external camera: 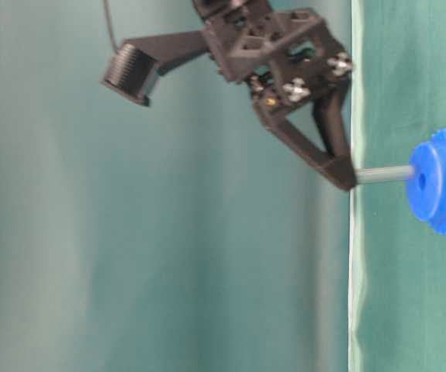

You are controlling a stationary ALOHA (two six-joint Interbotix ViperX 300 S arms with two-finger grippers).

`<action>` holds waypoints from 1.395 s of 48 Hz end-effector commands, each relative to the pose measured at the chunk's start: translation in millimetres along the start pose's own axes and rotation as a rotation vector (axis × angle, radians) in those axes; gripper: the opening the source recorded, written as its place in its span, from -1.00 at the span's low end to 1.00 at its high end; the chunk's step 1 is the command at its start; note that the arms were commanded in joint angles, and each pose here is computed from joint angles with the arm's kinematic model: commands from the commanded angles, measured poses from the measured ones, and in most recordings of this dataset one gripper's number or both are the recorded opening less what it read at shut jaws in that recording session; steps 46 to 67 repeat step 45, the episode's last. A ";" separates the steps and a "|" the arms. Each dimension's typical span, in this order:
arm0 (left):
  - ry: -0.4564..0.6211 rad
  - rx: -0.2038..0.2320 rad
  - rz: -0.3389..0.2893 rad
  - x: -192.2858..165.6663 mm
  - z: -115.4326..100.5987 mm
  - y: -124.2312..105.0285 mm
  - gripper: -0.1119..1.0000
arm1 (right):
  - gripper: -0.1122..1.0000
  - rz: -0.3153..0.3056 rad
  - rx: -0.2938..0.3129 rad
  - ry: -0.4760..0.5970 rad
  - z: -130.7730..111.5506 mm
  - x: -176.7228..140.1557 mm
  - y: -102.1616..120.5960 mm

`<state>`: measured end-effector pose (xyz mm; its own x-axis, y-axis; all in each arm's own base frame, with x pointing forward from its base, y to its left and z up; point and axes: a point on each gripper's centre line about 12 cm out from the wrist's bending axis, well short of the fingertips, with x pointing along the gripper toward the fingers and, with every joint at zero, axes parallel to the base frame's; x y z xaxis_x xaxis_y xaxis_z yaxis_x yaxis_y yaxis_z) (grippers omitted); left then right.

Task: Insert the shaft placed at a random location into the center hole of the medium gear at another random location.

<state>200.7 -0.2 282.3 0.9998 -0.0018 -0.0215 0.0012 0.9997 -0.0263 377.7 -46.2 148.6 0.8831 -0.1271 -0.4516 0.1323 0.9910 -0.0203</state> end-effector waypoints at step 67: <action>-0.012 0.000 0.001 2.3 4.8 0.1 -0.80 | -0.57 0.000 -0.006 -0.032 2.6 13.4 2.6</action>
